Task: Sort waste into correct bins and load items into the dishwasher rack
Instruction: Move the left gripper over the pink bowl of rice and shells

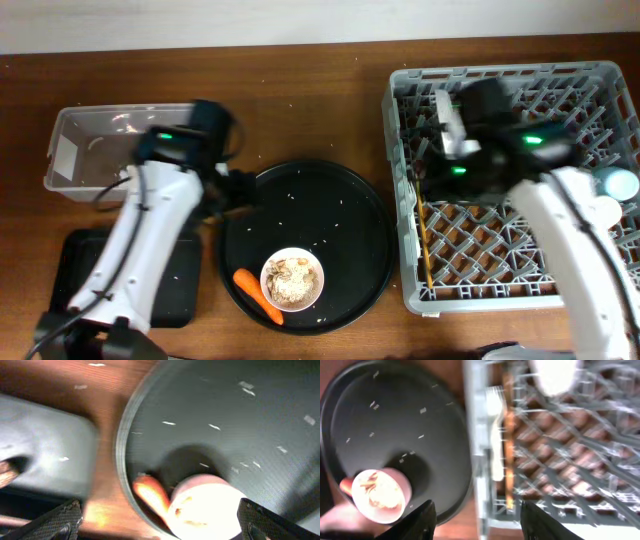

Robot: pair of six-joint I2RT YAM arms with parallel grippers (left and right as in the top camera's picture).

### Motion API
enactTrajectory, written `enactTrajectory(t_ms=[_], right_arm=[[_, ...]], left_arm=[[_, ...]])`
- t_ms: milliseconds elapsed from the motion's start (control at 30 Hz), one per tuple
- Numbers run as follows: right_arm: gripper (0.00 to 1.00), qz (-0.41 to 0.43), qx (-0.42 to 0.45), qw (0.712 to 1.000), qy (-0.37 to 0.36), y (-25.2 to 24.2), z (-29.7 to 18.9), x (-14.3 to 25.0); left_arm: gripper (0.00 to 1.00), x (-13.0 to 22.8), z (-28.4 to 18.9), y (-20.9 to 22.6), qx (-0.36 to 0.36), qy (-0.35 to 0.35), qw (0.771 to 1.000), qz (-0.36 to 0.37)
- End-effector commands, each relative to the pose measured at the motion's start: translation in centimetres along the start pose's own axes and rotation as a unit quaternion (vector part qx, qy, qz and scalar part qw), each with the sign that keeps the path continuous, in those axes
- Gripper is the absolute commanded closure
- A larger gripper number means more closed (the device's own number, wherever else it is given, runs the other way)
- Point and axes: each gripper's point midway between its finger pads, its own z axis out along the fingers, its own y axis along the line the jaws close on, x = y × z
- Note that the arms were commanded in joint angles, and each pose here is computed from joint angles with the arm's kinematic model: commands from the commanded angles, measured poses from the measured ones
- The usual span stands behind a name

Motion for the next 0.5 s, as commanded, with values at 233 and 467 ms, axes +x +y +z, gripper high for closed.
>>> enactTrajectory(t_ms=[233, 467], right_arm=[[0.4, 0.053, 0.03, 0.998, 0.002, -7.1, -2.1, 0.8], [0.41, 0.053, 0.031, 0.998, 0.002, -7.1, -2.1, 0.8]], left_arm=[[0.01, 9.0, 2.7, -13.5, 0.029, 0.017, 0.99, 0.136], [0.01, 12.6, 8.3, -15.3, -0.036, 0.07, 0.982, 0.173]])
